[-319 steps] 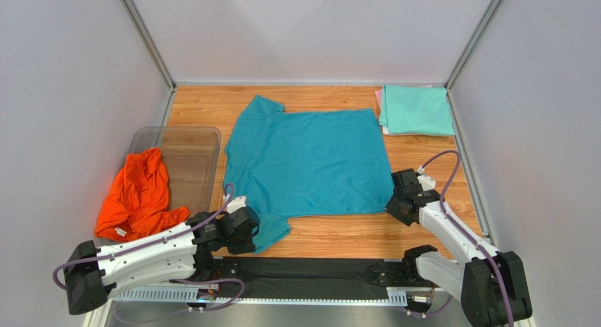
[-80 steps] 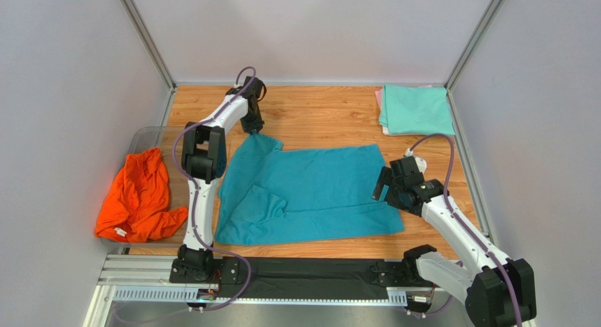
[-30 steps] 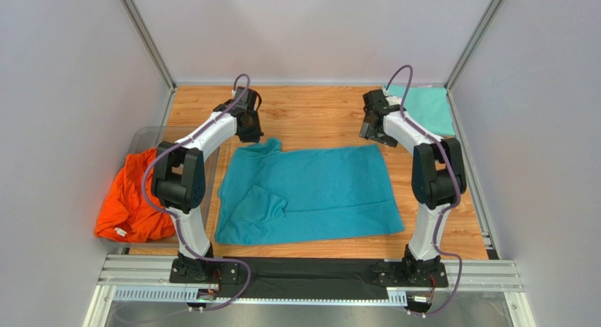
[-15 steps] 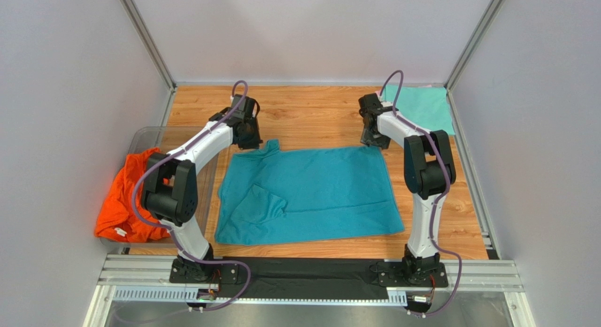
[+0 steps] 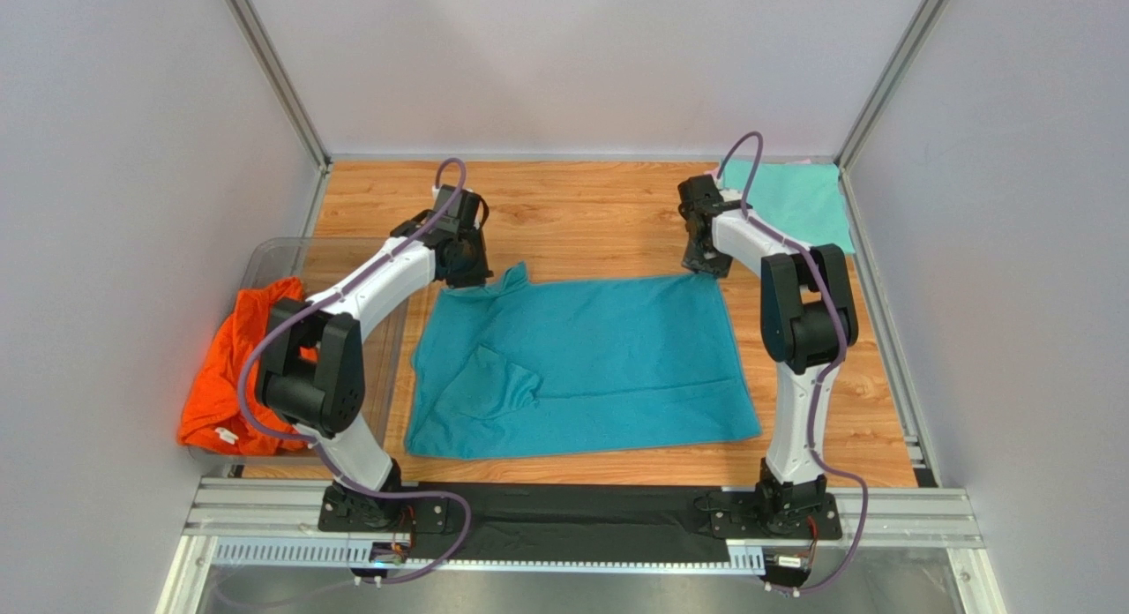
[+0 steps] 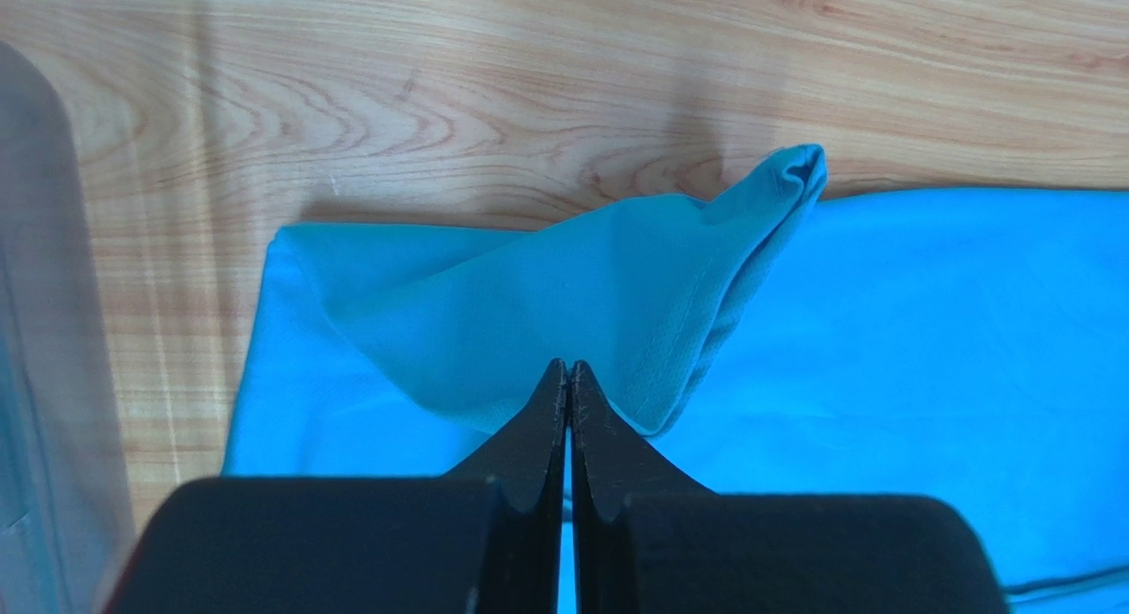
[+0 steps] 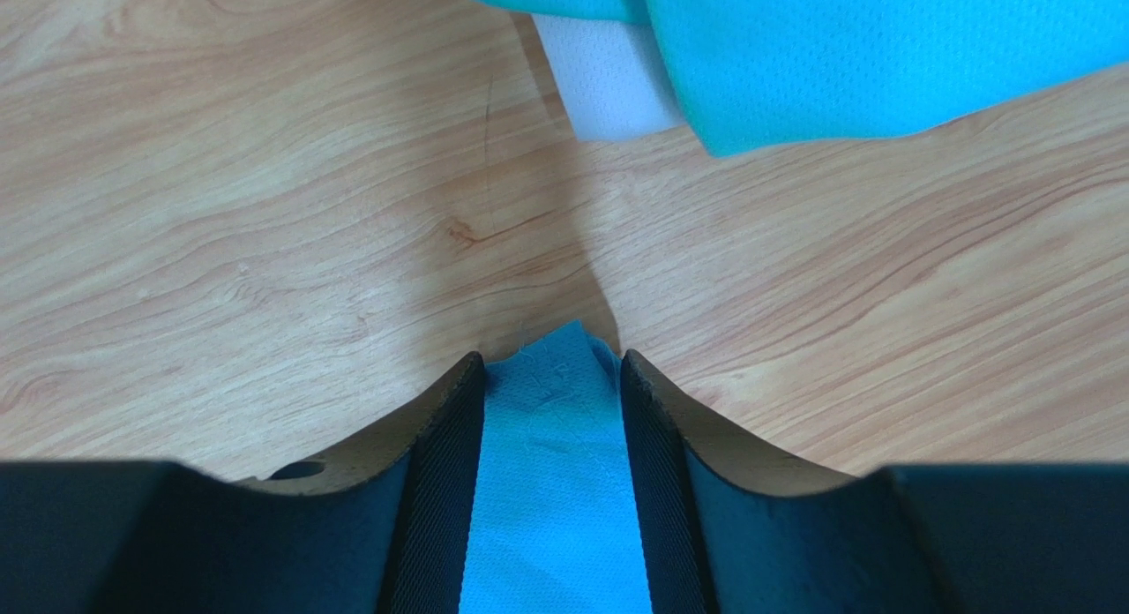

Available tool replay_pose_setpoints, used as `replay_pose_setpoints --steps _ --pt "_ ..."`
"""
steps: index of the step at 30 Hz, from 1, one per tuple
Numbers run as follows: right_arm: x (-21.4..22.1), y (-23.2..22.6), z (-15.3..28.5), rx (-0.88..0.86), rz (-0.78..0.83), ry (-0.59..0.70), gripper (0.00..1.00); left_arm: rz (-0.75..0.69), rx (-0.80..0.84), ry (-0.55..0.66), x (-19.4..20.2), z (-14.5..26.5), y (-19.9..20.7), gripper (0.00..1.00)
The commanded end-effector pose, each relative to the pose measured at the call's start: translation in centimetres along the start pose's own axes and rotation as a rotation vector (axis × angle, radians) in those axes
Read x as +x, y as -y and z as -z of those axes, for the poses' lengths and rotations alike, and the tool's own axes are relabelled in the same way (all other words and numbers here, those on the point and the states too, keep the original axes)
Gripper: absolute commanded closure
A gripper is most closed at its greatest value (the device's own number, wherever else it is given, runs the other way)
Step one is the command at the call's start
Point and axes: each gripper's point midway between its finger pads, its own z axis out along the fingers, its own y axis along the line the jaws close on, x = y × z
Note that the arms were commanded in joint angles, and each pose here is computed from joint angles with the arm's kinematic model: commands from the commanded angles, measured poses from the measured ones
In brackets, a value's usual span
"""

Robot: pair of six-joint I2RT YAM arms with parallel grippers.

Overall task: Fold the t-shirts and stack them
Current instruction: Fold the tshirt

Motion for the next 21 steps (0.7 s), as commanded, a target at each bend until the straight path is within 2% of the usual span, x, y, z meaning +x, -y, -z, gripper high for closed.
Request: replay_pose_setpoints --steps 1,6,8,14,21 --pt "0.8 0.7 -1.6 0.007 -0.011 -0.030 0.56 0.007 0.006 0.064 -1.2 1.9 0.1 1.00" --pt "0.6 0.7 -2.0 -0.024 -0.043 -0.043 0.64 0.006 -0.011 0.063 -1.0 1.9 -0.3 1.00" --pt "0.9 0.5 -2.0 -0.045 -0.037 -0.053 0.75 0.009 -0.009 0.060 -1.0 1.9 -0.2 1.00" --pt "0.8 -0.1 -0.7 -0.112 -0.011 -0.044 0.91 0.003 0.002 0.084 -1.4 2.7 -0.1 1.00" --pt "0.1 0.9 1.9 -0.133 -0.013 0.006 0.98 0.004 0.039 0.100 -1.3 4.0 0.6 1.00"
